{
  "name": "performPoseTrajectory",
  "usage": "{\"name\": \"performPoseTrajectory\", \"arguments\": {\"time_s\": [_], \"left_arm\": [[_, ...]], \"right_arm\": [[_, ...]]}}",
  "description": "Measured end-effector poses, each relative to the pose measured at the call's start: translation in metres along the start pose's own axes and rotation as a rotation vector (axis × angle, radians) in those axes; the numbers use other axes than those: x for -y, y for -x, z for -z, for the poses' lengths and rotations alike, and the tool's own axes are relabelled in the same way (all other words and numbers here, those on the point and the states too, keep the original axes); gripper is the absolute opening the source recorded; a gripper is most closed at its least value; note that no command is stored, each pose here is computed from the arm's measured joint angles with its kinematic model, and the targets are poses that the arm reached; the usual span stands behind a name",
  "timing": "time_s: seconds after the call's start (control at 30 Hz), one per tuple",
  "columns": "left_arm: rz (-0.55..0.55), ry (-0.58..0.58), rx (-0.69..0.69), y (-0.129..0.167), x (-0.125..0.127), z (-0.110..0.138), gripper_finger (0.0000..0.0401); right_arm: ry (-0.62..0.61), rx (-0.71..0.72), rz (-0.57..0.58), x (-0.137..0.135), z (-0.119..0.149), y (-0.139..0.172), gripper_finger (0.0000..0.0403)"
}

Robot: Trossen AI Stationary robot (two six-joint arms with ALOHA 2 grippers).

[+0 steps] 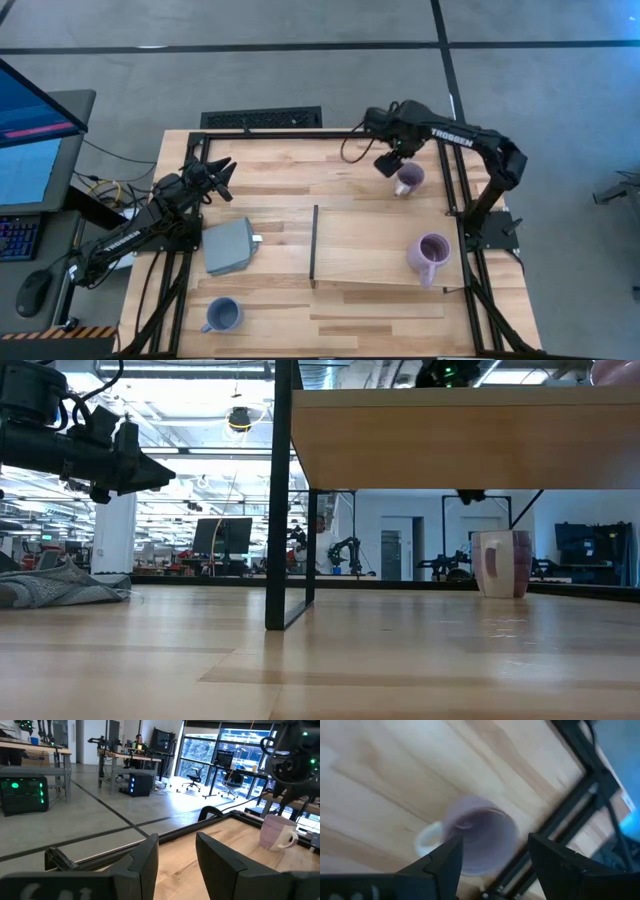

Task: Stack small to large cups/mugs on shelf
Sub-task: Put the purple mug on the shelf

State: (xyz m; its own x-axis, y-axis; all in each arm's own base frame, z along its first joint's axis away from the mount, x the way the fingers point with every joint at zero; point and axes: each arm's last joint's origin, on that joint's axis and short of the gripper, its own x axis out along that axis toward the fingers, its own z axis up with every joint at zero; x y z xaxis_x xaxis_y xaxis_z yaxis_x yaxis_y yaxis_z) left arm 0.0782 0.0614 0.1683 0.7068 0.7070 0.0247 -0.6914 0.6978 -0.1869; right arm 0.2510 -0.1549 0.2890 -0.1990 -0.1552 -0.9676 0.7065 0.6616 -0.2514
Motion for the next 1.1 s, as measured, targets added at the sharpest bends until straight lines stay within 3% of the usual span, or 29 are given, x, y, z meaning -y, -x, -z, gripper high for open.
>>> {"name": "performPoseTrajectory", "arguments": {"time_s": [0.33,0.5,0.73,1.1], "left_arm": [[0.000,-0.049,0.001,0.000,0.000,0.000,0.0121],[-0.001,-0.057,0.000,0.000,0.000,0.000,0.0121],[-0.001,-0.057,0.000,0.000,0.000,0.000,0.0121],[-0.002,-0.052,0.000,0.000,0.000,0.000,0.0121]], "right_arm": [[-0.156,0.077,-0.111,0.044,0.030,0.006,0.0244],[-0.167,0.119,-0.168,0.042,0.041,-0.008,0.0244],[-0.155,0.076,-0.093,0.037,0.047,-0.040,0.0244],[-0.076,0.035,-0.079,0.028,0.039,-0.073,0.0244]]}}
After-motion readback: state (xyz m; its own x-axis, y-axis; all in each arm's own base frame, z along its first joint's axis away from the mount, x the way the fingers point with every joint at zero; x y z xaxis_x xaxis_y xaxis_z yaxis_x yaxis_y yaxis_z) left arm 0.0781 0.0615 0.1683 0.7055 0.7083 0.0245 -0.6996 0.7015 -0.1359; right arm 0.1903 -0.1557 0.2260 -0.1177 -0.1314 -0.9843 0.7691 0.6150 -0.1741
